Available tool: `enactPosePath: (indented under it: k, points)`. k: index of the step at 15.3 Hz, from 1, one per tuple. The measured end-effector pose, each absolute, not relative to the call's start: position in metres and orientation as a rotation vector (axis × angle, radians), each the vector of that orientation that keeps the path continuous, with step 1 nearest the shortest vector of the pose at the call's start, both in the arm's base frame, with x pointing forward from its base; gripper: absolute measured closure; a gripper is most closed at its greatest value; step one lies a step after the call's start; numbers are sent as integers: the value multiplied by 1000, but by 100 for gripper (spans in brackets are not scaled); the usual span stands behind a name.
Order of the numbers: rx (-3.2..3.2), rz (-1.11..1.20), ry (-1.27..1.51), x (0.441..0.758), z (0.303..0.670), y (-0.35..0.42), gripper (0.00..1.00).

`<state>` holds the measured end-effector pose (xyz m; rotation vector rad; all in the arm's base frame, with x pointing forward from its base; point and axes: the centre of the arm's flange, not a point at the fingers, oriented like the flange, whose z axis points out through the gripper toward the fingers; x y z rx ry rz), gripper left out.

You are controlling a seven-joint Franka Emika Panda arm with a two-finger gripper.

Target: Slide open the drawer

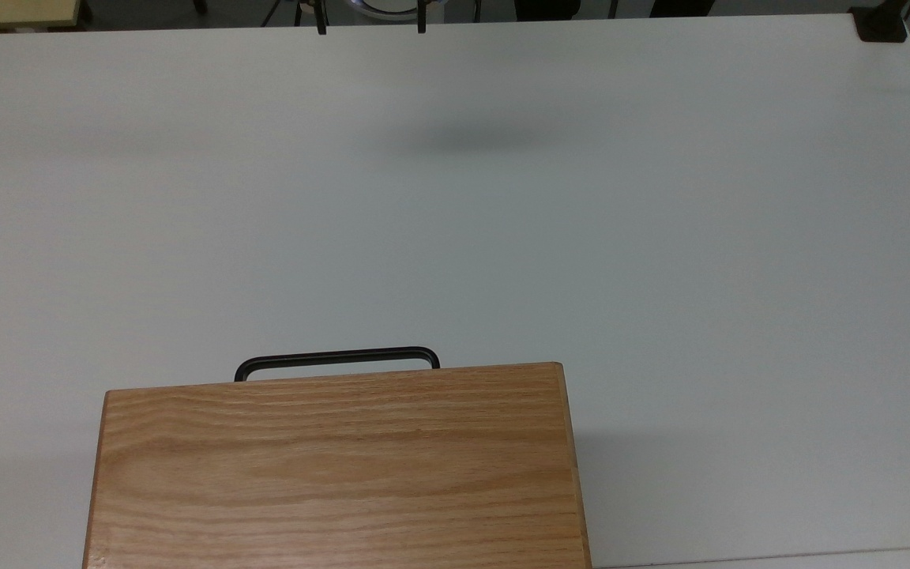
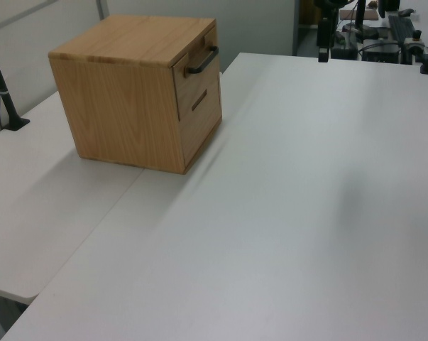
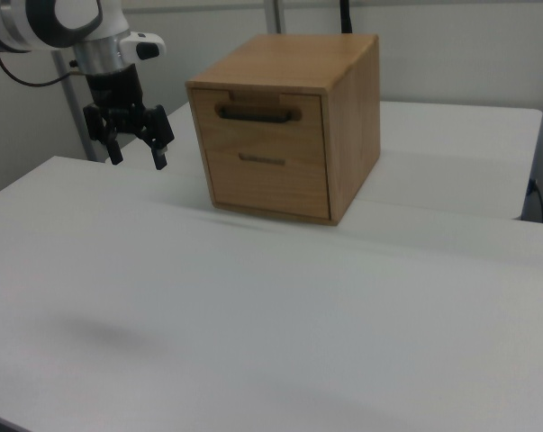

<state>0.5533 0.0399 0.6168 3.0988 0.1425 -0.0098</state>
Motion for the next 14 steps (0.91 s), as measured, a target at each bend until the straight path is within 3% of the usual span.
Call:
enactPosePath:
  k: [14]
  points:
    - [3077,14,93,555,626,35,0]
